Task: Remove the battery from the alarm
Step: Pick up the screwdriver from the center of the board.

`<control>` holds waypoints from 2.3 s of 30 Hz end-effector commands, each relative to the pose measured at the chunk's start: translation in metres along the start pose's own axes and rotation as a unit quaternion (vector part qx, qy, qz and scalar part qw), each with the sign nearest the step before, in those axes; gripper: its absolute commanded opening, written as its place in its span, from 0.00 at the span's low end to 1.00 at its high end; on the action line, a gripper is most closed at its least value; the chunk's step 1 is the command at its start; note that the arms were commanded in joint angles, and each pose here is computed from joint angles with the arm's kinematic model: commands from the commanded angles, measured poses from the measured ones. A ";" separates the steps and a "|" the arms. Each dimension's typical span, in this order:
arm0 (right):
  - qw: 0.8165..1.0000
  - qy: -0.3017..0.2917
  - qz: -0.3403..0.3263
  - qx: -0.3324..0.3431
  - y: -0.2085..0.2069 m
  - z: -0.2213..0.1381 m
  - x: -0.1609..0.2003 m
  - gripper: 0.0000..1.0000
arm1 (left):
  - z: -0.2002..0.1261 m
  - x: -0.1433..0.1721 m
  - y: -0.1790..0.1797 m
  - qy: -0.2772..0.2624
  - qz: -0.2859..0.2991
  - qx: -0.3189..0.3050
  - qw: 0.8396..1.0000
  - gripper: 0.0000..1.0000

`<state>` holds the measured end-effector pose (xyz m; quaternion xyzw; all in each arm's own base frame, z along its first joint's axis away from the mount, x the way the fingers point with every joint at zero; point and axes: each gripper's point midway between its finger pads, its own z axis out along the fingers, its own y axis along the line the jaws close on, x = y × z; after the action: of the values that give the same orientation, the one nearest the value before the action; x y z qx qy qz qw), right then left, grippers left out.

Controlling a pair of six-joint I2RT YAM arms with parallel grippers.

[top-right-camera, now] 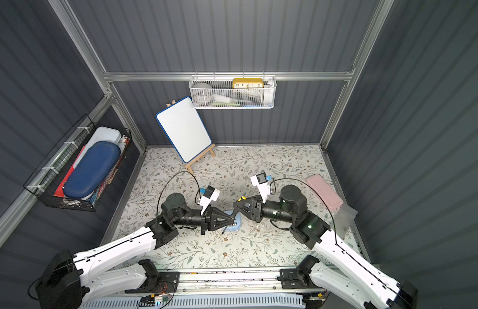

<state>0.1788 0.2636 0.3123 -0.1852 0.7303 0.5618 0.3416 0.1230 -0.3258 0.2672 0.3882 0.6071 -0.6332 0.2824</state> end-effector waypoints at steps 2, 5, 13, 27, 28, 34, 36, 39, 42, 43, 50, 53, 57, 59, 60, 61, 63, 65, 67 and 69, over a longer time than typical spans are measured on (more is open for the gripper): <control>1.000 0.012 0.023 -0.002 -0.005 0.002 0.012 0.31 | -0.004 -0.041 -0.016 -0.055 0.062 0.012 0.997 0.00; 1.000 -0.010 0.010 0.007 -0.006 -0.002 0.008 0.35 | -0.003 -0.042 -0.010 -0.058 0.054 0.001 0.997 0.00; 0.994 -0.086 -0.043 0.057 -0.012 -0.025 -0.011 0.57 | 0.002 -0.039 -0.001 -0.045 0.049 -0.006 0.998 0.00; 0.997 -0.064 -0.046 -0.006 0.004 0.000 -0.018 0.56 | 0.004 -0.030 -0.010 -0.029 0.051 0.032 0.998 0.00; 0.997 -0.064 -0.048 -0.009 0.005 0.001 -0.019 0.52 | 0.004 -0.029 -0.012 -0.028 0.052 0.036 0.998 0.00; 0.997 -0.057 -0.053 -0.011 0.007 0.002 -0.020 0.38 | 0.003 -0.027 -0.014 -0.022 0.054 0.042 0.997 0.00; 0.996 -0.068 -0.053 -0.002 0.005 -0.001 -0.022 0.35 | 0.003 -0.025 -0.015 -0.019 0.053 0.046 0.997 0.00; 0.996 -0.071 -0.053 -0.004 0.007 -0.002 -0.024 0.17 | 0.004 -0.021 -0.015 -0.014 0.050 0.053 0.997 0.00; 0.997 -0.059 -0.052 -0.009 0.007 0.001 -0.020 0.00 | 0.004 -0.019 -0.015 -0.010 0.048 0.057 0.997 0.00; 0.997 -0.057 -0.053 -0.009 0.007 0.002 -0.020 0.00 | 0.004 -0.018 -0.016 -0.008 0.047 0.060 0.997 0.00; 0.997 -0.057 -0.043 0.023 -0.006 -0.003 -0.013 0.00 | 0.004 -0.016 -0.009 -0.004 0.042 0.043 0.998 0.13; 0.994 -0.081 -0.038 0.066 -0.019 -0.012 -0.018 0.00 | 0.005 -0.018 0.002 -0.004 0.033 0.008 0.999 0.41; 0.978 -0.129 -0.012 0.164 -0.057 -0.031 -0.019 0.00 | -0.003 -0.020 0.028 -0.027 0.013 -0.082 0.996 0.53; 0.964 -0.153 0.013 0.217 -0.083 -0.042 -0.013 0.00 | -0.014 -0.022 0.050 -0.053 -0.011 -0.156 0.986 0.58; 0.956 -0.167 0.025 0.241 -0.095 -0.047 -0.010 0.00 | -0.019 -0.022 0.057 -0.064 -0.025 -0.178 0.982 0.58; 0.948 -0.178 0.038 0.261 -0.106 -0.051 -0.005 0.00 | -0.024 -0.019 0.069 -0.074 -0.050 -0.212 0.973 0.56; 0.933 -0.201 0.041 0.296 -0.119 -0.057 0.002 0.00 | -0.033 -0.006 0.093 -0.073 -0.088 -0.269 0.956 0.44; 0.921 -0.210 0.027 0.328 -0.124 -0.057 0.009 0.00 | -0.041 0.010 0.114 -0.065 -0.129 -0.318 0.937 0.22; 0.917 -0.204 0.002 0.344 -0.122 -0.049 0.013 0.00 | -0.045 0.017 0.136 -0.062 -0.142 -0.358 0.921 0.00; 0.909 -0.203 -0.014 0.365 -0.123 -0.046 0.014 0.00 | -0.046 0.023 0.159 -0.046 -0.147 -0.400 0.903 0.00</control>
<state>0.2214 0.2016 0.2044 0.0151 0.8169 0.3289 0.4736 0.2243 -0.3082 0.2034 0.1743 0.7888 -0.4718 0.3533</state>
